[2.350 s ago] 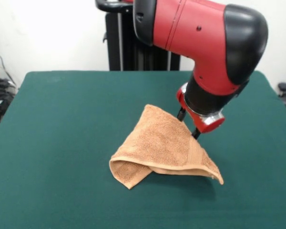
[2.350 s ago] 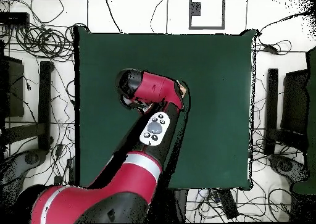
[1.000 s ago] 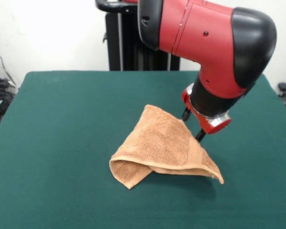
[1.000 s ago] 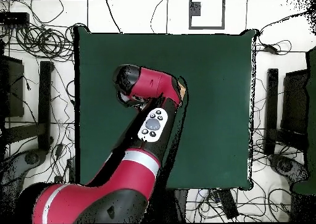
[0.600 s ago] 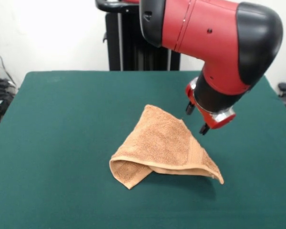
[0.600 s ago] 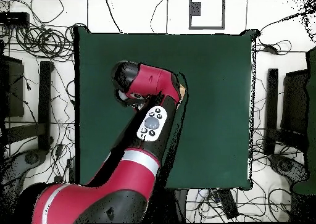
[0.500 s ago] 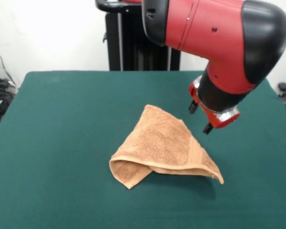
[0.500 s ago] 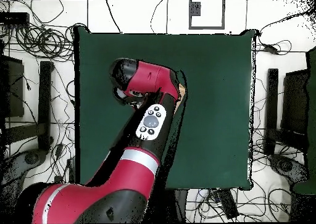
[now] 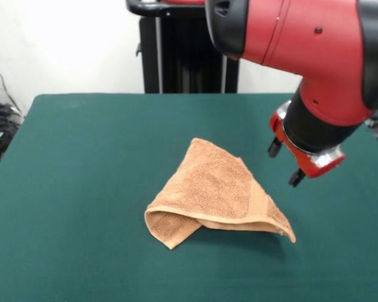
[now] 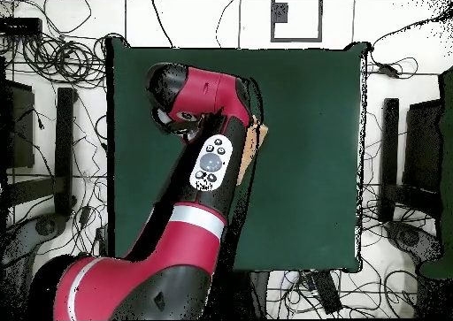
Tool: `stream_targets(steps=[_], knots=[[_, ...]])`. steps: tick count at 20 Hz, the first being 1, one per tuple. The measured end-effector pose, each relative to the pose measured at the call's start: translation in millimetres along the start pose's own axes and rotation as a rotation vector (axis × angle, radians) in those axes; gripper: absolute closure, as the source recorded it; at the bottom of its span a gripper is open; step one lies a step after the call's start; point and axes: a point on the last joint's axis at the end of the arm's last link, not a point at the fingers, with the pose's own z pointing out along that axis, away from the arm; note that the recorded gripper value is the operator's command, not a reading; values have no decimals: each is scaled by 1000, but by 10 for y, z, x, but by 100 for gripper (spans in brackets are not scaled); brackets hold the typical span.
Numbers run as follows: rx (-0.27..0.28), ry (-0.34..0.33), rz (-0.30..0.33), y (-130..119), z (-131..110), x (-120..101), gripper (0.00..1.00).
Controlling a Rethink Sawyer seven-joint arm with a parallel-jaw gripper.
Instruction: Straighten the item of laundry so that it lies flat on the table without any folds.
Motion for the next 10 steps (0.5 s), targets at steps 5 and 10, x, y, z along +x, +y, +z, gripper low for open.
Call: stream_targets(steps=[5,10], knots=[[-16,8,33,139,-97,-109,0],[-27,9,52,187,-114,-242,0]])
